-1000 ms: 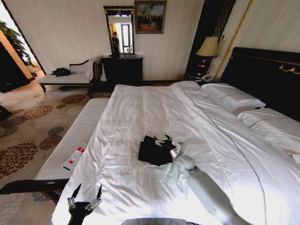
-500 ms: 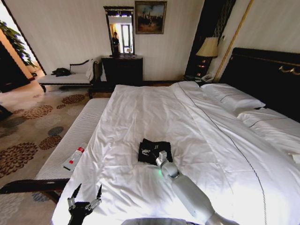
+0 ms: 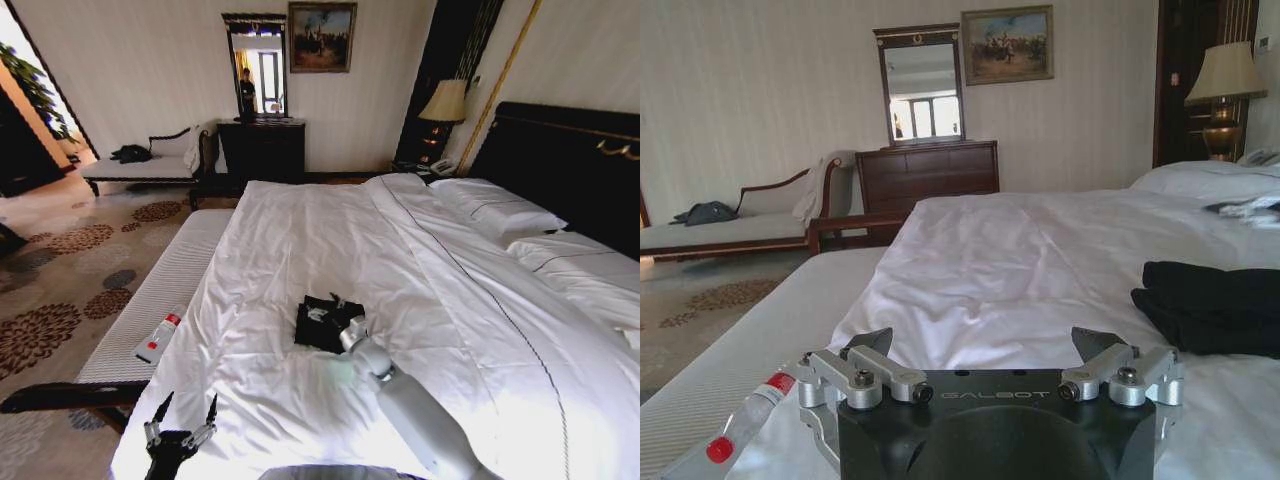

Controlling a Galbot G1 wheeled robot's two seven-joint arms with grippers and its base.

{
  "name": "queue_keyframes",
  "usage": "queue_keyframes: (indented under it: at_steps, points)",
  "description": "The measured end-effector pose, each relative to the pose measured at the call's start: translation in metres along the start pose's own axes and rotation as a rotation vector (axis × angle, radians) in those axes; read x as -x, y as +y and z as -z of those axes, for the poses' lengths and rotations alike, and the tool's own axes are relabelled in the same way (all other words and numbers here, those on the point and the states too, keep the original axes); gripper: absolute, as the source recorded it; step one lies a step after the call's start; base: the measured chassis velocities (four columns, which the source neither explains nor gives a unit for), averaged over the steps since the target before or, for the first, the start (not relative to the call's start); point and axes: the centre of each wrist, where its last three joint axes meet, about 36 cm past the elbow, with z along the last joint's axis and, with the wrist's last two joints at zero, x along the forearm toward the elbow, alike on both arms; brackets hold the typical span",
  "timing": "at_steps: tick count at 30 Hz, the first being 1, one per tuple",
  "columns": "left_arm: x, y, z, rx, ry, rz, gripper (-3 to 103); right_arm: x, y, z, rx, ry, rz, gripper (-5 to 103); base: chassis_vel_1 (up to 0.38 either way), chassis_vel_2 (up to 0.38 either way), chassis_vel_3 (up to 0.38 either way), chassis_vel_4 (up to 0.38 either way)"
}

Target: Fold the clothes on the bed.

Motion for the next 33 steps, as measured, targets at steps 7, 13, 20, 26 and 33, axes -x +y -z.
queue_keyframes:
  at_steps: [7, 13, 20, 26, 33]
  points:
    - [0.0, 0.0, 0.0, 0.0, 0.0, 0.0, 100, -0.044, -0.038, 0.005, -0.065, -0.027, -0.127, 100, 0.0, 0.0, 0.0, 0.0]
    - [0.0, 0.0, 0.0, 0.0, 0.0, 0.0, 100, -0.105, -0.074, 0.003, -0.109, -0.047, -0.264, 100, 0.0, 0.0, 0.0, 0.0]
    - [0.0, 0.0, 0.0, 0.0, 0.0, 0.0, 100, -0.156, -0.077, 0.005, -0.133, -0.085, -0.328, 100, 0.0, 0.0, 0.0, 0.0]
    - [0.0, 0.0, 0.0, 0.0, 0.0, 0.0, 100, -0.191, -0.065, -0.001, -0.162, -0.09, -0.334, 100, 0.0, 0.0, 0.0, 0.0]
    - [0.0, 0.0, 0.0, 0.0, 0.0, 0.0, 100, -0.241, -0.057, -0.012, -0.219, -0.072, -0.307, 100, 0.0, 0.0, 0.0, 0.0]
